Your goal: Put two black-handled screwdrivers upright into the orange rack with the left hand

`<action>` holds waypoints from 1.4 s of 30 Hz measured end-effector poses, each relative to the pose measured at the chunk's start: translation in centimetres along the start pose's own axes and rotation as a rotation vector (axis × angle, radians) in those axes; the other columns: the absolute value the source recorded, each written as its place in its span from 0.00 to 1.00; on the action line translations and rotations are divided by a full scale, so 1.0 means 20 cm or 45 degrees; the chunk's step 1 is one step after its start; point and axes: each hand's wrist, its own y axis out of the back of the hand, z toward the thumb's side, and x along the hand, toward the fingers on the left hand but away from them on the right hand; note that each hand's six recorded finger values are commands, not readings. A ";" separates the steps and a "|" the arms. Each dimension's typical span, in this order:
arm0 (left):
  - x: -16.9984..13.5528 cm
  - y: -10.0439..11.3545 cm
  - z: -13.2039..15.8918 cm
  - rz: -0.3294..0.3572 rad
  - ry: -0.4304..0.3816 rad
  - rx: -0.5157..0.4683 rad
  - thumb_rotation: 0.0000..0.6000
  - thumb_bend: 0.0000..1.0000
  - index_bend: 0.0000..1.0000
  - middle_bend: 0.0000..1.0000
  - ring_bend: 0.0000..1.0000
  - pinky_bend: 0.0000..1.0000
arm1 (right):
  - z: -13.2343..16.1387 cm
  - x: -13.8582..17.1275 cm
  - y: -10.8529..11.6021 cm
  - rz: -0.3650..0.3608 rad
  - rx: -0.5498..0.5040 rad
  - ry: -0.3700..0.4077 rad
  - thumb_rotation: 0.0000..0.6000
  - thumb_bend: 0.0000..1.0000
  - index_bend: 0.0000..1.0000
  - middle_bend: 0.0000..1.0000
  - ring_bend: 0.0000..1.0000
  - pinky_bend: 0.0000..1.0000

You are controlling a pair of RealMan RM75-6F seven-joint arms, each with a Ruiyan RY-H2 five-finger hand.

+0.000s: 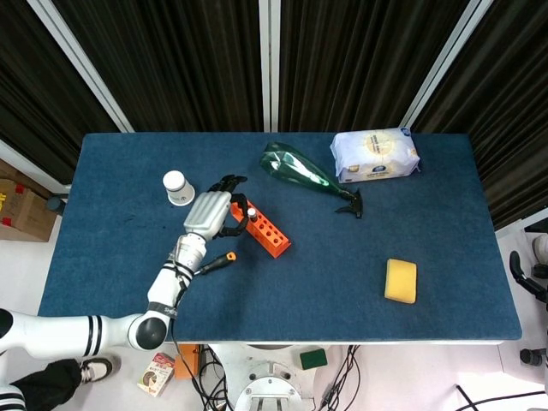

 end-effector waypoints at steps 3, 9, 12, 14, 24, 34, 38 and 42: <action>0.01 0.00 0.00 -0.007 0.011 -0.005 1.00 0.38 0.67 0.11 0.01 0.15 | 0.00 0.00 0.00 0.001 -0.003 -0.002 1.00 0.38 0.00 0.00 0.00 0.00; 0.03 -0.01 0.01 -0.011 0.025 -0.008 1.00 0.38 0.67 0.11 0.01 0.15 | -0.01 0.00 0.00 0.001 -0.004 -0.007 1.00 0.39 0.00 0.00 0.00 0.00; 0.04 -0.01 0.02 -0.010 0.028 -0.009 1.00 0.38 0.67 0.11 0.01 0.15 | -0.01 0.00 0.00 0.001 -0.006 -0.006 1.00 0.39 0.00 0.00 0.00 0.00; 0.05 0.00 0.02 -0.007 0.031 -0.007 1.00 0.38 0.67 0.11 0.01 0.15 | -0.01 0.00 0.00 0.002 -0.007 -0.006 1.00 0.39 0.00 0.00 0.00 0.00; 0.08 -0.01 0.02 -0.007 0.047 -0.015 0.97 0.38 0.67 0.12 0.01 0.16 | -0.02 -0.01 -0.01 0.001 -0.013 -0.008 1.00 0.38 0.00 0.00 0.00 0.00; 0.12 0.00 0.03 0.008 0.063 -0.014 0.96 0.38 0.66 0.12 0.01 0.16 | -0.04 -0.01 0.00 -0.001 -0.016 -0.018 1.00 0.38 0.00 0.00 0.00 0.00; 0.12 0.00 0.03 0.010 0.065 -0.025 0.97 0.38 0.65 0.12 0.01 0.16 | -0.04 -0.01 0.00 -0.003 -0.020 -0.020 1.00 0.39 0.00 0.00 0.00 0.00; 0.12 0.03 0.03 0.038 0.049 -0.023 0.96 0.38 0.61 0.12 0.01 0.16 | -0.05 -0.01 0.01 -0.007 -0.015 -0.021 1.00 0.39 0.00 0.00 0.00 0.00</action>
